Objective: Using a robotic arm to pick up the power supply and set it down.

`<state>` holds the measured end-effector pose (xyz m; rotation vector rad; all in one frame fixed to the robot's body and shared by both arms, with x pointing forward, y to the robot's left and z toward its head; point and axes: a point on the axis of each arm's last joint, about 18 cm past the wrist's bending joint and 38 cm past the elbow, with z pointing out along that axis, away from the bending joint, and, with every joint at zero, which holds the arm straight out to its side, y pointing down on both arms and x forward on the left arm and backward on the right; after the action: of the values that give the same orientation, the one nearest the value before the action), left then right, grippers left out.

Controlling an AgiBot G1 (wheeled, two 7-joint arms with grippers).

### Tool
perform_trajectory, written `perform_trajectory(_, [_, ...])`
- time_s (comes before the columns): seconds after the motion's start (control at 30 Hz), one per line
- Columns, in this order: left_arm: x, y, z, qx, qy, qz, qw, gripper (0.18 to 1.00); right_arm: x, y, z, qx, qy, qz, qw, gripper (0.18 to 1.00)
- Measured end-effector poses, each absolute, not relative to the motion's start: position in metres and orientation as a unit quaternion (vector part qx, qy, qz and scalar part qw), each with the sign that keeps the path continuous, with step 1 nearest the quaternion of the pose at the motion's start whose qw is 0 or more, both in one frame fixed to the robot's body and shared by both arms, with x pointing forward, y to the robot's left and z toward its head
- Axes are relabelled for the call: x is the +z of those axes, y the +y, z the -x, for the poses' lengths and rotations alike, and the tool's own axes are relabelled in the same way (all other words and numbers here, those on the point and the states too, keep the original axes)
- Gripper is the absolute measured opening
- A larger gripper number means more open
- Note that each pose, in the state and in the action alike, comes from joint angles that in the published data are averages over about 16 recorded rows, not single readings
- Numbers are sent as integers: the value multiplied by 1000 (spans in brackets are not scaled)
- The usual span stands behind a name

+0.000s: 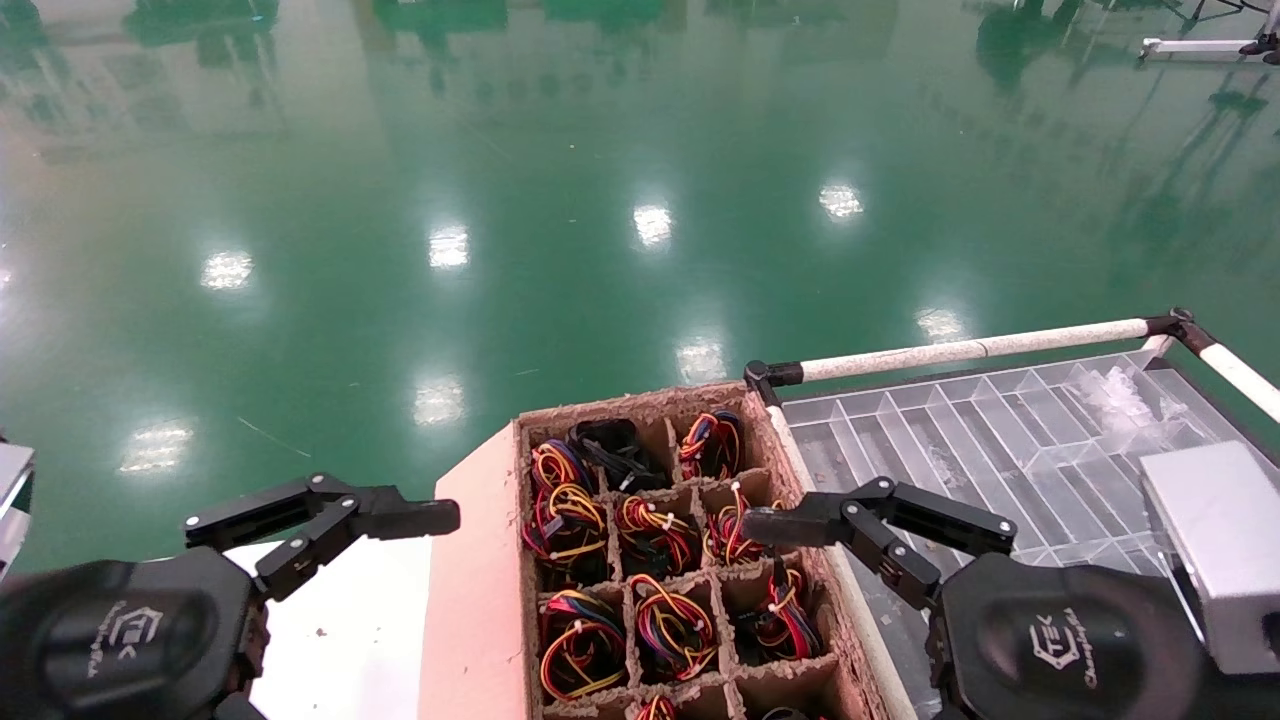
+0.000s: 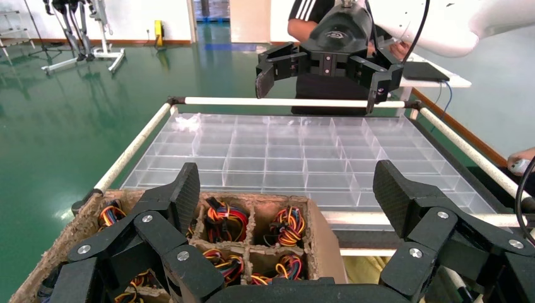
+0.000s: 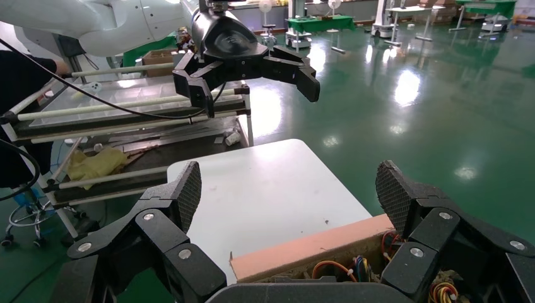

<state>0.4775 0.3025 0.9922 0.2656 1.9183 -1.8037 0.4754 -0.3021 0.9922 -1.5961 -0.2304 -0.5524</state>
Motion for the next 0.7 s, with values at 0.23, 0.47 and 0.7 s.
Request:
perform_trajectory(0.23, [992, 302, -478, -661, 703, -97, 245, 1001, 992, -302, -475, -244, -102, 705, 658, 1000])
perform_trajectory(0.47, [992, 302, -478, -661, 703, -97, 245, 1001, 992, -302, -475, -244, -102, 705, 658, 1000])
perform_trajectory(0.7, [992, 302, -478, -661, 703, -97, 245, 997, 992, -302, -475, -244, -102, 705, 658, 1000])
